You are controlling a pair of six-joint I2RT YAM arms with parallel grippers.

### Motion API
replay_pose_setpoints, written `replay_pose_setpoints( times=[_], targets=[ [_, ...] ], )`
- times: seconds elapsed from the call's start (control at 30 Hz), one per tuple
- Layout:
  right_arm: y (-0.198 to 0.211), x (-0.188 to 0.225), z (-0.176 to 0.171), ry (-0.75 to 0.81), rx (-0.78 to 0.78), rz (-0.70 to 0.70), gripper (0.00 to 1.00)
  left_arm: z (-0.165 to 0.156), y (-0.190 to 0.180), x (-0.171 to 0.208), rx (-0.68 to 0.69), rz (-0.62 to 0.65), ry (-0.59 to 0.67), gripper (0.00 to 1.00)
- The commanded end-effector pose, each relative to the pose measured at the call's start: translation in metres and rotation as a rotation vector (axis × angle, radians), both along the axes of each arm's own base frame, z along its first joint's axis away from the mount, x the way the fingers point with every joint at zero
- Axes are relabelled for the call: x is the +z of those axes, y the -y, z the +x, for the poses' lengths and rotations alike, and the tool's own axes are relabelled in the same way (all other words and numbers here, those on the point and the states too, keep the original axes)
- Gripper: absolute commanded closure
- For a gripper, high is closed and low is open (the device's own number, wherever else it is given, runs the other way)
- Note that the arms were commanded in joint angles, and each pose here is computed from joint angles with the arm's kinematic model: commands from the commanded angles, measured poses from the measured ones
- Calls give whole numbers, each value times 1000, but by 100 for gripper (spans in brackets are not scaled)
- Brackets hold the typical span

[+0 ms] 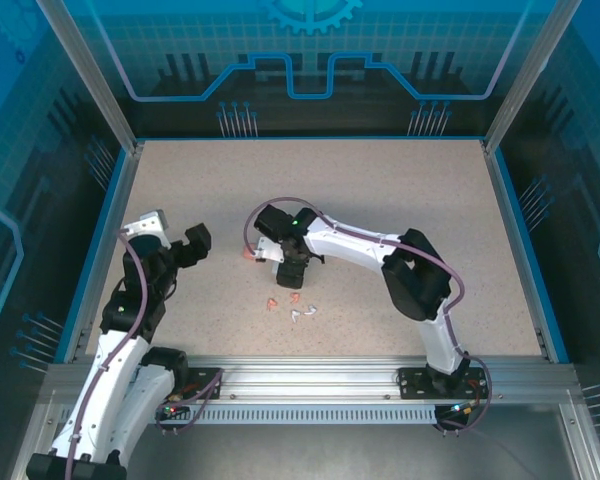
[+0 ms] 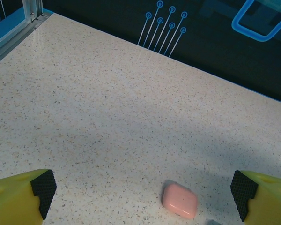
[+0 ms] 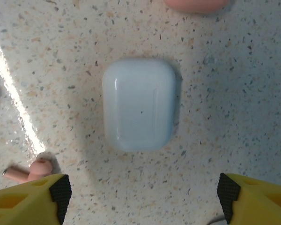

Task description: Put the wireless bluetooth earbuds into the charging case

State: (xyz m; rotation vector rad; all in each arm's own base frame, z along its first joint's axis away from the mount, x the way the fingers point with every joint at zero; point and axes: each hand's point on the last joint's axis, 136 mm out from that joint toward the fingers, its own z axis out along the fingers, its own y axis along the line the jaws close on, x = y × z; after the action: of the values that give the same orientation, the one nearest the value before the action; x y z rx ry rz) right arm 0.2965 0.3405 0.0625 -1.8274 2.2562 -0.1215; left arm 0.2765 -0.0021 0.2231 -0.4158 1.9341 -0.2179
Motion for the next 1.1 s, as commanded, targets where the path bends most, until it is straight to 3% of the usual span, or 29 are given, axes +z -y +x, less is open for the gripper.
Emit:
replay_pose_setpoints(
  times=[0.0, 0.27, 0.73, 1.07],
  targets=[
    [-3, -4, -1, -23, 41, -43, 15, -3, -6, -6, 18, 30, -19, 1],
    [-14, -24, 4, -74, 46, -40, 19, -2, -6, -8, 17, 28, -20, 1],
    [-10, -49, 3, -191, 12, -25, 41, -1, -5, -11, 10, 19, -31, 1],
    [-14, -39, 9, -125, 19, 47, 54, 3, 6, -19, -28, -44, -49, 1]
  ],
)
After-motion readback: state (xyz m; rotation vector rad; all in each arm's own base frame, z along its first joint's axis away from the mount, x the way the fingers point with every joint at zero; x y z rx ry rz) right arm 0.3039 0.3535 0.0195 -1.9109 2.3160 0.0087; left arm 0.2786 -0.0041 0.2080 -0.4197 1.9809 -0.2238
